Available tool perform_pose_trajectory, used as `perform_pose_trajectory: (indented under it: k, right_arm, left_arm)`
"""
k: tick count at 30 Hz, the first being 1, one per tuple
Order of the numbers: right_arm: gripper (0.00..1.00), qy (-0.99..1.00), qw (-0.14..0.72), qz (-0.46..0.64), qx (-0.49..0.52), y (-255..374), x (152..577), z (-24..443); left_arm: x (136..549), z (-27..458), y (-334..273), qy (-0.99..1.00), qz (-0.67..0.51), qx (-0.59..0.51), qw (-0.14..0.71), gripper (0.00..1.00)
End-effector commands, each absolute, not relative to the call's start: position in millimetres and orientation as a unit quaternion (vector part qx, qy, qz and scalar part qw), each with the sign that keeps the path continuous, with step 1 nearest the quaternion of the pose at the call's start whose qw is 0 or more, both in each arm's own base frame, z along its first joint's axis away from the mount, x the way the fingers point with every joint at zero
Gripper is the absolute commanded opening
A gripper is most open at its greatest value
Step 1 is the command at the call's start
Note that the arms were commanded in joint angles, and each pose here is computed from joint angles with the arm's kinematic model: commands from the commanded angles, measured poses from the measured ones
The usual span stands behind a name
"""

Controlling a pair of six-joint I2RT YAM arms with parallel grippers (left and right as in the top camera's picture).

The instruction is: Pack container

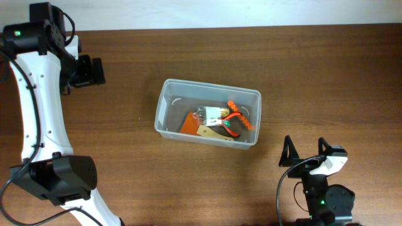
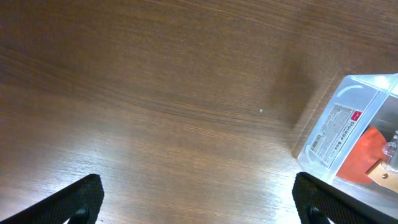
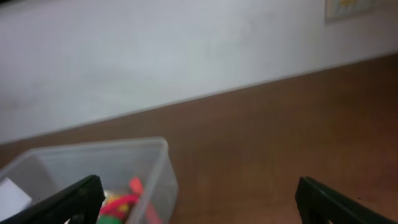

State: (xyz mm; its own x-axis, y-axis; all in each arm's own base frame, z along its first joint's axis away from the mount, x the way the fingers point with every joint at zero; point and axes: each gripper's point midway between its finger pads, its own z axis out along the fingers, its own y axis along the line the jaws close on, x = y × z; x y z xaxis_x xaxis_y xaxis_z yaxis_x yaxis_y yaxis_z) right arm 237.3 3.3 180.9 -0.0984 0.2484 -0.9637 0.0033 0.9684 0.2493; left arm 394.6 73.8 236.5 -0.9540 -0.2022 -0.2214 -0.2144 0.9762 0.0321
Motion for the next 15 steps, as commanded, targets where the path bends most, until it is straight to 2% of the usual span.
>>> perform_pose_trajectory:
  k: [1, 4, 15]
  right_arm:
    - [0.99, 0.743, 0.658, 0.084, 0.088, 1, 238, 169]
    - [0.99, 0.753, 0.646, 0.091, 0.083, 4, 240, 152]
    - [0.99, 0.750, 0.650, 0.091, 0.081, 4, 241, 153]
  left_arm:
    - [394, 241, 77, 0.988, 0.033, -0.103, 0.115, 0.99]
    - [394, 241, 77, 0.988, 0.033, -0.103, 0.115, 0.99]
    - [394, 241, 77, 0.987, 0.033, -0.103, 0.115, 0.99]
